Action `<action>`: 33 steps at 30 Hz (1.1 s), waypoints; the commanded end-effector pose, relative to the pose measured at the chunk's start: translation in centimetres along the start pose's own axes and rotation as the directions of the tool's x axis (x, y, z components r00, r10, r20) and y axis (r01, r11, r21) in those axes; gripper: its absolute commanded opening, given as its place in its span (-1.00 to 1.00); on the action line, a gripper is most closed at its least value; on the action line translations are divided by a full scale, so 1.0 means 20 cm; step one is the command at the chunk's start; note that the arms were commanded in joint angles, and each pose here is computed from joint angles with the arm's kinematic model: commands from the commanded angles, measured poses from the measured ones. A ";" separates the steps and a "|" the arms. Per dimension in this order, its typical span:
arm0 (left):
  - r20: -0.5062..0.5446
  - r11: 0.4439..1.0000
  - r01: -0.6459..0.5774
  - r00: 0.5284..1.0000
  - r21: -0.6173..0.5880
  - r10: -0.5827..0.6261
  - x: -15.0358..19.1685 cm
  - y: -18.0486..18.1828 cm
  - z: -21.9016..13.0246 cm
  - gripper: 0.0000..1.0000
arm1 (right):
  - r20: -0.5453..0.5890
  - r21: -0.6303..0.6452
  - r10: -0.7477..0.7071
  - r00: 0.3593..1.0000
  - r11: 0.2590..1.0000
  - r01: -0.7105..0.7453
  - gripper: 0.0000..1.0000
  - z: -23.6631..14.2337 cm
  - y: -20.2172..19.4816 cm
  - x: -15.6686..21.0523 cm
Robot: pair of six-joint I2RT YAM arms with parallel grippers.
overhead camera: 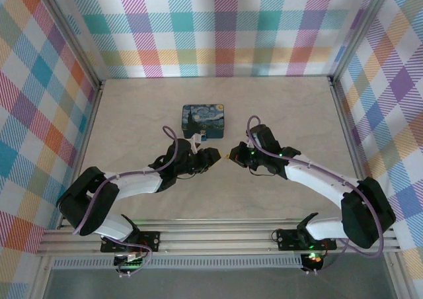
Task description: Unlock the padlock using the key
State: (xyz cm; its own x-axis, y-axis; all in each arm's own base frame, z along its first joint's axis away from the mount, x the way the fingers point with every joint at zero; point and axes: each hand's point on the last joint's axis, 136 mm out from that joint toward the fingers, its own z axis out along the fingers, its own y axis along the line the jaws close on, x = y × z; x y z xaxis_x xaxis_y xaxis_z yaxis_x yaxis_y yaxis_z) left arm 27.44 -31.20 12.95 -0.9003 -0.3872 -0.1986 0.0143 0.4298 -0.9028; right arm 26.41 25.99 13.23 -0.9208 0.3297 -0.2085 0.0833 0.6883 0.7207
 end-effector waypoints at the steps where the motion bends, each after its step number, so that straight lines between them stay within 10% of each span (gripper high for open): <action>1: -0.009 0.996 0.005 1.000 0.087 -0.005 0.01 -0.11 0.02 -0.28 | 0.010 -0.022 0.017 1.000 1.000 -0.017 -1.00 -0.02 0.01 0.00; 15: -0.049 0.997 0.001 0.999 0.073 0.003 0.10 -0.13 0.10 -0.36 | 0.016 0.004 0.059 0.998 0.998 -0.059 -1.00 -0.01 -0.05 -0.01; 26: -0.048 0.998 -0.046 0.998 0.033 0.048 0.09 -0.12 0.11 -0.97 | 0.010 0.005 0.054 0.999 0.999 -0.054 -1.00 -0.02 -0.06 0.01; 33: -0.054 0.974 -0.216 0.976 -0.061 0.213 0.06 -0.15 0.04 -1.00 | 0.022 0.006 0.012 1.000 1.000 -0.012 -0.95 -0.04 -0.06 0.01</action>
State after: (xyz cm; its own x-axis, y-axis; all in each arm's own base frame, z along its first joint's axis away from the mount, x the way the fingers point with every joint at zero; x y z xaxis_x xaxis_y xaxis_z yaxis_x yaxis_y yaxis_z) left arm 26.78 -33.92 13.40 -0.9191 -0.2951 -0.2610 0.0882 0.4915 -0.8664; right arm 26.01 25.05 12.42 -0.9140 0.3666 -0.1739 0.1360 0.6805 0.7200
